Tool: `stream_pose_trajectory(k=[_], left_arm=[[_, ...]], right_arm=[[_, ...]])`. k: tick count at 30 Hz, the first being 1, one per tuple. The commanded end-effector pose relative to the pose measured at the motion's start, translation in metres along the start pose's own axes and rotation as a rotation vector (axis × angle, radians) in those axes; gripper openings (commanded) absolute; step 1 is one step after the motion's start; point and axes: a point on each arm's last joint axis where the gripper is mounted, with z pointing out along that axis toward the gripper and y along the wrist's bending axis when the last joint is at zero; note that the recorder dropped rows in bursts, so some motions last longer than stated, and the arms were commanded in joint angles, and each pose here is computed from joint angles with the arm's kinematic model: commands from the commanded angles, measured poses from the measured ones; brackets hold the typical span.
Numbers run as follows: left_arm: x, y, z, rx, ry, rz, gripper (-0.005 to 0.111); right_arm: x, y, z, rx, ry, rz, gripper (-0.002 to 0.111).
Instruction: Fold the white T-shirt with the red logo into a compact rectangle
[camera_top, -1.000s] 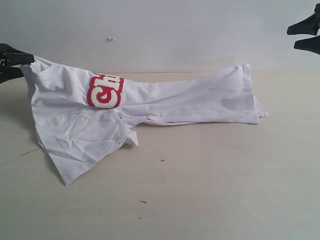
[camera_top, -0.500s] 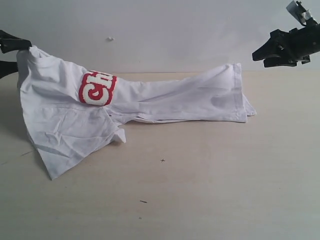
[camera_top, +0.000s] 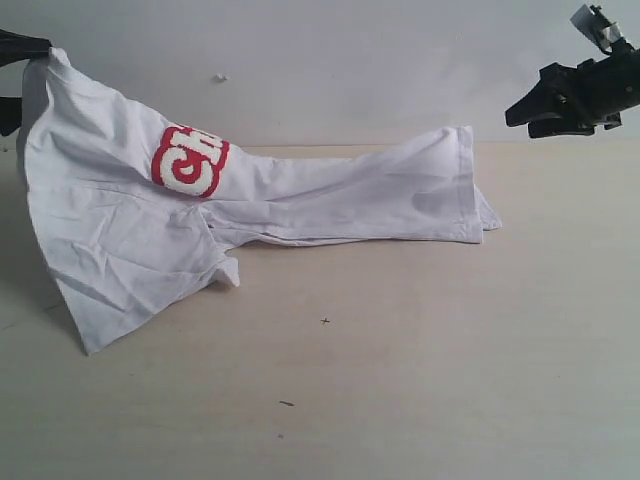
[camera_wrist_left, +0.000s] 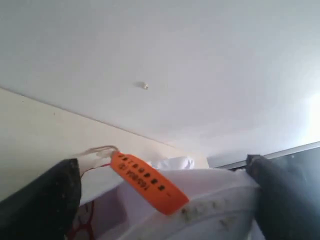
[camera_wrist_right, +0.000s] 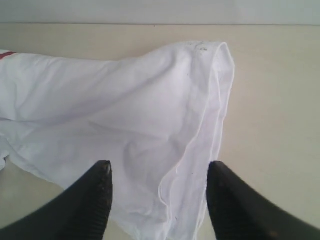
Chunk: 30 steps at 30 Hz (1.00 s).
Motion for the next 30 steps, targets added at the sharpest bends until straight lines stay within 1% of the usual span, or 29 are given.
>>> stream_pose_trajectory(k=[1, 2, 3, 4, 5, 6, 7, 8, 10, 11, 14, 16, 18, 21, 24, 25, 27, 28, 30], left_arm=[[0.001, -0.001, -0.005, -0.083, 0.069, 0.045, 0.085], [0.005, 0.004, -0.005, -0.123, 0.101, 0.054, 0.085], [0.006, 0.009, -0.006, -0.172, 0.123, 0.051, 0.085], [0.008, 0.015, -0.006, -0.218, 0.137, 0.048, 0.085], [0.009, 0.02, -0.006, -0.248, 0.146, 0.042, 0.085], [0.01, 0.023, -0.006, -0.26, 0.151, 0.037, 0.085], [0.01, 0.023, -0.006, -0.259, 0.149, 0.036, 0.085], [0.01, 0.024, -0.006, -0.257, 0.148, 0.032, 0.085], [0.01, 0.024, -0.006, -0.257, 0.148, 0.032, 0.085], [0.011, 0.023, -0.005, -0.254, 0.153, 0.028, 0.085], [0.013, 0.022, -0.005, -0.242, 0.172, 0.023, 0.085], [0.014, 0.022, -0.005, -0.236, 0.181, 0.021, 0.085], [0.012, 0.018, -0.005, -0.222, 0.172, 0.02, 0.085], [0.007, 0.006, -0.005, -0.163, 0.13, 0.045, 0.085], [-0.004, -0.018, -0.007, -0.074, 0.062, 0.145, 0.085], [-0.006, -0.025, -0.008, -0.063, 0.053, 0.181, 0.085], [-0.008, -0.041, -0.01, -0.062, 0.052, 0.237, 0.085], [-0.01, -0.046, -0.012, -0.081, 0.05, 0.26, 0.085], [-0.013, -0.054, -0.015, -0.108, 0.031, 0.287, 0.085]], right_arm=[[-0.012, 0.016, 0.004, 0.015, -0.039, -0.057, 0.052], [-0.018, 0.022, 0.002, 0.01, -0.066, -0.056, 0.048], [-0.023, 0.029, 0.0, -0.013, -0.084, -0.053, 0.042], [-0.026, 0.035, -0.001, -0.033, -0.092, -0.061, 0.035], [-0.028, 0.043, 0.002, -0.054, -0.087, -0.08, 0.024], [-0.027, 0.05, 0.009, -0.059, -0.071, -0.117, 0.013], [-0.026, 0.054, 0.016, -0.052, -0.05, -0.152, 0.005], [-0.025, 0.062, 0.028, -0.043, -0.031, -0.178, 0.0], [-0.021, 0.068, 0.051, -0.024, -0.003, -0.204, 0.0], [-0.017, 0.073, 0.069, -0.019, 0.011, -0.215, 0.0], [-0.008, 0.08, 0.11, -0.006, 0.009, -0.224, 0.0], [0.0, 0.076, 0.131, 0.03, 0.023, -0.185, 0.0], [0.01, 0.065, 0.147, 0.127, 0.057, -0.143, 0.0], [0.009, 0.066, 0.145, 0.202, 0.103, -0.146, 0.0], [0.011, 0.058, 0.138, 0.327, 0.168, -0.074, 0.0], [0.011, 0.055, 0.134, 0.378, 0.202, -0.086, 0.0], [0.01, 0.052, 0.127, 0.452, 0.251, -0.125, 0.0], [0.01, 0.052, 0.124, 0.471, 0.265, -0.129, 0.0], [0.01, 0.052, 0.123, 0.475, 0.275, -0.128, 0.0]])
